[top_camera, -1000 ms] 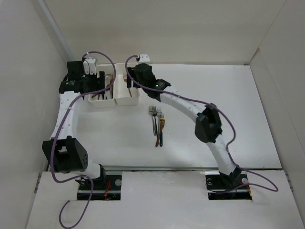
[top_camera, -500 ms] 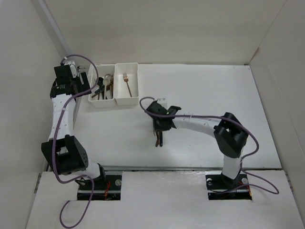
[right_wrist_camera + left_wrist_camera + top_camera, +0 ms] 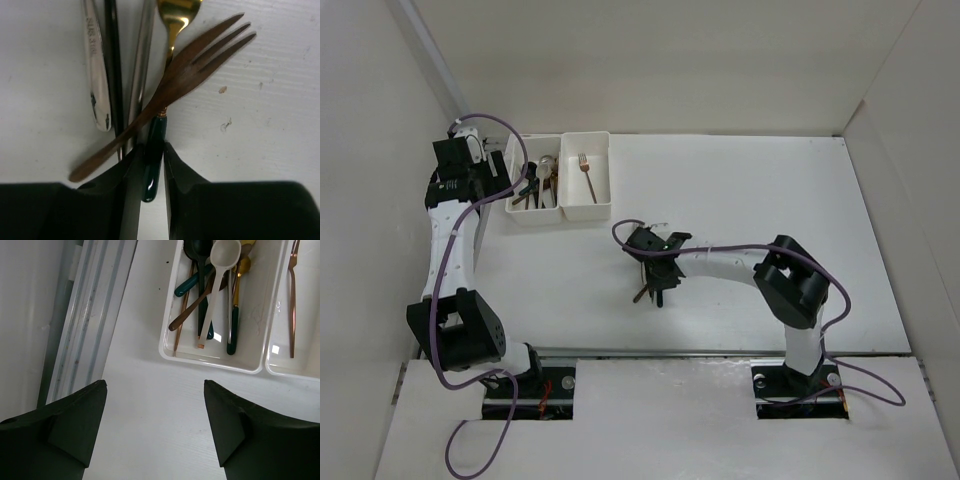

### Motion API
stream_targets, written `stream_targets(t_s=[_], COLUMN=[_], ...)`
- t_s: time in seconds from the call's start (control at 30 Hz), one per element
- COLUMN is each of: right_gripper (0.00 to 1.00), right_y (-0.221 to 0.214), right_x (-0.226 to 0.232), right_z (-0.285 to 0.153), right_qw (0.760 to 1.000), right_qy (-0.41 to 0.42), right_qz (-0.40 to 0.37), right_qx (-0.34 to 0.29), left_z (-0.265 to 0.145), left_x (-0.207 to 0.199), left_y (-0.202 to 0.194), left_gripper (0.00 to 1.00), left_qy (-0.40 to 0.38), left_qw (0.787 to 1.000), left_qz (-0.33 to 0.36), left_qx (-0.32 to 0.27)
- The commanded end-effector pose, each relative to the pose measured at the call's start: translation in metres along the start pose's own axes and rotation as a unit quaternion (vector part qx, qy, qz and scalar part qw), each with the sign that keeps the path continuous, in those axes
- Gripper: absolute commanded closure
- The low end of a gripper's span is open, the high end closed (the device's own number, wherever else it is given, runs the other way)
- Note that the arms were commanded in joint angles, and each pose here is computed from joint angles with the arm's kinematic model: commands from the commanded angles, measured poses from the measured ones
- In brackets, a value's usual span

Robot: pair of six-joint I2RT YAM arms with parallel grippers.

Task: Sort the eating utensils into containers

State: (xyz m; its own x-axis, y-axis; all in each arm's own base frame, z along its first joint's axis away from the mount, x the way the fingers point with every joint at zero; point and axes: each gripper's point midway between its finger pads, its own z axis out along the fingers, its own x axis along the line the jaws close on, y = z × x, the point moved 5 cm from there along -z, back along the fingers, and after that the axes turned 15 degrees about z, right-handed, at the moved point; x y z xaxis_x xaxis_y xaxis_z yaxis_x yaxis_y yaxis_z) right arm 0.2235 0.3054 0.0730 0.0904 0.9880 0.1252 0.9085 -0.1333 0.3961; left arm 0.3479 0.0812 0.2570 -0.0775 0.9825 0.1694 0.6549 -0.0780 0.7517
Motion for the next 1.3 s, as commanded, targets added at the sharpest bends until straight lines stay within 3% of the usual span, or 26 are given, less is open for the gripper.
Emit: stream_targets(t_s=[0.0, 0.3, 0.33, 0.37, 0.4, 0.5, 0.6, 0.8, 0.97, 1.13, 1.27], right_gripper=[0.74, 0.76, 0.81, 0.98, 1.00, 1.00, 1.00, 1.00, 1.00, 1.00, 1.00], right_y=[-0.001, -0.012, -0.008, -0.007, -0.006, 0.006, 0.034, 0.091, 0.117, 0.130, 0.149], right_x=[0.001, -0.020, -0.021, -0.023, -0.024, -0.022, -0.001, 0.015, 0.006, -0.013, 0.014], right_z=[0.009, 0.033, 0.032, 0.035, 0.035, 0.019, -0.018, -0.079, -0.090, -0.078, -0.100], right_qw=[1.000, 0.997, 0.997, 0.996, 0.996, 0.997, 0.997, 0.976, 0.978, 0.984, 0.977], right_qy=[-0.014, -0.075, -0.077, -0.086, -0.089, -0.070, 0.029, 0.190, 0.140, 0.024, 0.091], right_qz=[0.011, -0.012, -0.013, -0.015, -0.016, -0.028, -0.042, 0.015, 0.008, -0.009, 0.003], right_qx=[-0.001, 0.002, 0.002, -0.004, -0.009, -0.033, -0.058, -0.103, -0.155, -0.175, -0.194], left_z=[-0.012, -0.013, -0.013, -0.013, -0.013, -0.013, -0.013, -0.018, -0.018, -0.018, -0.018], left_x=[0.000, 0.001, 0.001, 0.001, 0.001, 0.001, 0.001, 0.002, 0.002, 0.002, 0.002], left_y=[0.010, 0.013, 0.013, 0.013, 0.013, 0.013, 0.013, 0.016, 0.016, 0.016, 0.016], left_gripper=[0.24, 0.24, 0.24, 0.24, 0.24, 0.24, 0.24, 0.24, 0.24, 0.24, 0.24], left_qy=[0.001, 0.002, 0.002, 0.002, 0.002, 0.002, 0.002, 0.003, 0.003, 0.003, 0.003], left_qw=[0.999, 0.999, 0.999, 0.999, 0.999, 0.999, 0.999, 0.999, 0.999, 0.999, 0.999], left_qz=[-0.007, -0.007, -0.007, -0.007, -0.007, -0.002, -0.002, -0.002, -0.002, -0.002, -0.002], left_qx=[-0.032, -0.037, -0.037, -0.037, -0.037, -0.037, -0.037, -0.041, -0.041, -0.041, -0.041])
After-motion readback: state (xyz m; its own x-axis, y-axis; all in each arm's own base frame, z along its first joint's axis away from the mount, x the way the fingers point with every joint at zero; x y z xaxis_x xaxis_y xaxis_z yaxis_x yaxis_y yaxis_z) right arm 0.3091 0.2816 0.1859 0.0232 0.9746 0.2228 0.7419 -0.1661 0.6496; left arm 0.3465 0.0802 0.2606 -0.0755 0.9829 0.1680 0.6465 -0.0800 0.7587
